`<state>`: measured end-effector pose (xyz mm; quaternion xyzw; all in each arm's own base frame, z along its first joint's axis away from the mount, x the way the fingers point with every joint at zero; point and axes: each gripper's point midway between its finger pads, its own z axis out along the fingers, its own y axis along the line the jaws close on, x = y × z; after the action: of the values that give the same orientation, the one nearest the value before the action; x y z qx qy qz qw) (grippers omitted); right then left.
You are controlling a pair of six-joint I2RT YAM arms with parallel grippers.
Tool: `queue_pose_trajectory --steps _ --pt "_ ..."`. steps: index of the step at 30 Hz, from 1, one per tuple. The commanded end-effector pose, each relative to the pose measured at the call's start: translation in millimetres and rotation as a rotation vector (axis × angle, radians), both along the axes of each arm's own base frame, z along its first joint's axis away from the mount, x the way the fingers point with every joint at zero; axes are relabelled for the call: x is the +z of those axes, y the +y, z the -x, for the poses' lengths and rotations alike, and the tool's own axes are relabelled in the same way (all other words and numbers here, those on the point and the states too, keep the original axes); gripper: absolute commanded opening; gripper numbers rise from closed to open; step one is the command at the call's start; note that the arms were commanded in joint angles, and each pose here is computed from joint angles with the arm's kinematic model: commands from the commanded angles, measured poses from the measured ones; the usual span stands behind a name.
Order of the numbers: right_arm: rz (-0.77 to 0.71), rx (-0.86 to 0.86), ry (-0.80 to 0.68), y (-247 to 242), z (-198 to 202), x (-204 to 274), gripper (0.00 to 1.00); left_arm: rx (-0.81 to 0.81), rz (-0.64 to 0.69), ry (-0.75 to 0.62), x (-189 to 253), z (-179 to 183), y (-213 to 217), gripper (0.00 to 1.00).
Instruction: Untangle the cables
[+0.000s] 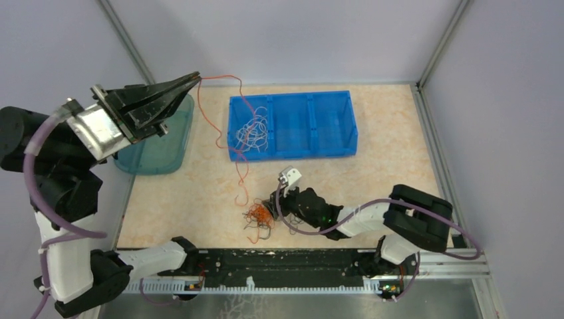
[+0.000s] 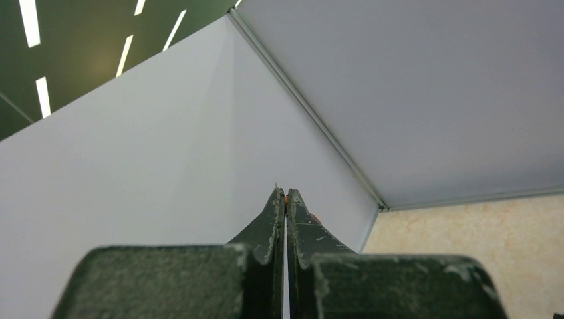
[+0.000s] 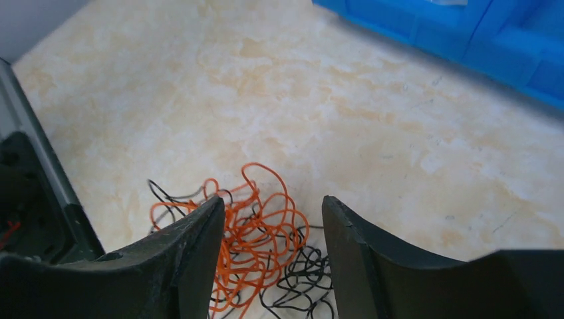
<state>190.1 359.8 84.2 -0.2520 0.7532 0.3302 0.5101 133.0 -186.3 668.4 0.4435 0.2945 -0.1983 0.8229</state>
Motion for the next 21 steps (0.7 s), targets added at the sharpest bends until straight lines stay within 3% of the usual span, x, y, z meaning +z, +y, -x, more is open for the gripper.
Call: queue_pose_trajectory --steps 1,9,14,21 --pt "-0.161 -0.032 -0.094 0 -7 70 0.58 0.008 -0.042 0.025 -21 -17 -12 0.0" --pt "-0.232 -0.118 -0.14 -30 -12 106 0.69 -0.014 -0.113 0.099 -64 -37 -32 0.0" --pt "-0.231 -0.334 -0.156 -76 -33 113 0.75 -0.018 -0.145 0.146 -97 -59 -49 0.0" --pt "-0.218 -0.676 -0.11 -152 -56 104 0.76 0.008 -0.117 0.253 -128 -106 -75 0.0"
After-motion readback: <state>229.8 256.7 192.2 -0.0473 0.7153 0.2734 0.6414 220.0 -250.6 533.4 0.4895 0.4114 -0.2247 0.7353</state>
